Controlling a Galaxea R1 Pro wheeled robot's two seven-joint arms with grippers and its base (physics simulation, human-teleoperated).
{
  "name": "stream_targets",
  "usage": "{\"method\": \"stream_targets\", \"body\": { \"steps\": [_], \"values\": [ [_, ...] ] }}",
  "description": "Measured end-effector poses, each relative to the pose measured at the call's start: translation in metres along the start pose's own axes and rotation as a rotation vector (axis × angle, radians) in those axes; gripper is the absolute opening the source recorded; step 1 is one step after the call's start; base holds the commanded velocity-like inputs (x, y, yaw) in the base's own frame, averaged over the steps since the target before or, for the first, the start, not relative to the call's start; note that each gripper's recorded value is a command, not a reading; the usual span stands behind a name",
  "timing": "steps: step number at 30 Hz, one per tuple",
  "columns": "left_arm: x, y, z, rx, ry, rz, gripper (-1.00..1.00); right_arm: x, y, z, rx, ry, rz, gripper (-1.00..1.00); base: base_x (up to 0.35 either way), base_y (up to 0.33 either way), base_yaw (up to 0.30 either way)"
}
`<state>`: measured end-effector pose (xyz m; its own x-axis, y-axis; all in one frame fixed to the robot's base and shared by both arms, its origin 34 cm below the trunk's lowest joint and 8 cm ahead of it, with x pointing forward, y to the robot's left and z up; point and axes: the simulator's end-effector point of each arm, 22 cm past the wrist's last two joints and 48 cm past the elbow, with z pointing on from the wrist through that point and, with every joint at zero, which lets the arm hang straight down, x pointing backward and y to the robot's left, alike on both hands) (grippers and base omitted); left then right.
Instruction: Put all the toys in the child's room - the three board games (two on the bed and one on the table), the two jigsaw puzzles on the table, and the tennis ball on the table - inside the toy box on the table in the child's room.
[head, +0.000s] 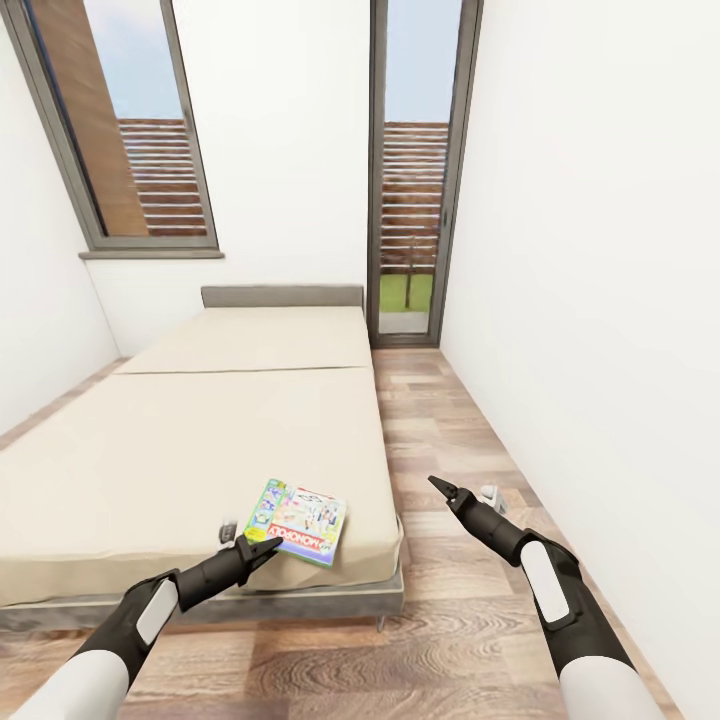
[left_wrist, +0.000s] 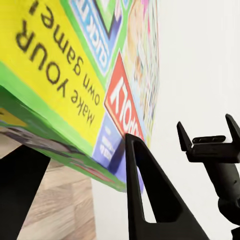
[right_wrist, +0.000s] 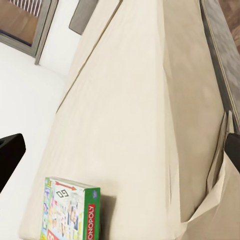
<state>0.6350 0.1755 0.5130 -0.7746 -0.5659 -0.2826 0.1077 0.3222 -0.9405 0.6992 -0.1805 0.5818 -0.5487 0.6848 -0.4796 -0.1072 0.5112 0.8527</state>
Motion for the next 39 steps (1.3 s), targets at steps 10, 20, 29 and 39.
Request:
{"method": "stream_targets", "body": {
  "steps": [10, 20, 29, 39],
  "values": [
    [-0.010, -0.021, -0.001, 0.002, 0.000, 0.000, -1.00, -0.013, 0.018, 0.000, 0.000, 0.000, 0.000, 1.00, 0.000, 0.000, 0.000],
    [-0.025, -0.043, -0.005, 0.010, 0.025, -0.015, -1.00, -0.022, 0.029, -0.001, 0.001, 0.000, -0.001, 1.00, 0.000, 0.000, 0.000],
    [-0.091, -0.097, -0.058, 0.005, 0.068, 0.038, -1.00, -0.029, 0.038, -0.001, -0.001, -0.001, -0.001, 1.00, 0.000, 0.000, 0.000],
    [-0.163, -0.138, -0.145, 0.019, 0.026, 0.129, -1.00, -0.043, 0.058, -0.001, -0.003, -0.005, -0.004, 1.00, 0.000, 0.000, 0.000]
  ]
}}
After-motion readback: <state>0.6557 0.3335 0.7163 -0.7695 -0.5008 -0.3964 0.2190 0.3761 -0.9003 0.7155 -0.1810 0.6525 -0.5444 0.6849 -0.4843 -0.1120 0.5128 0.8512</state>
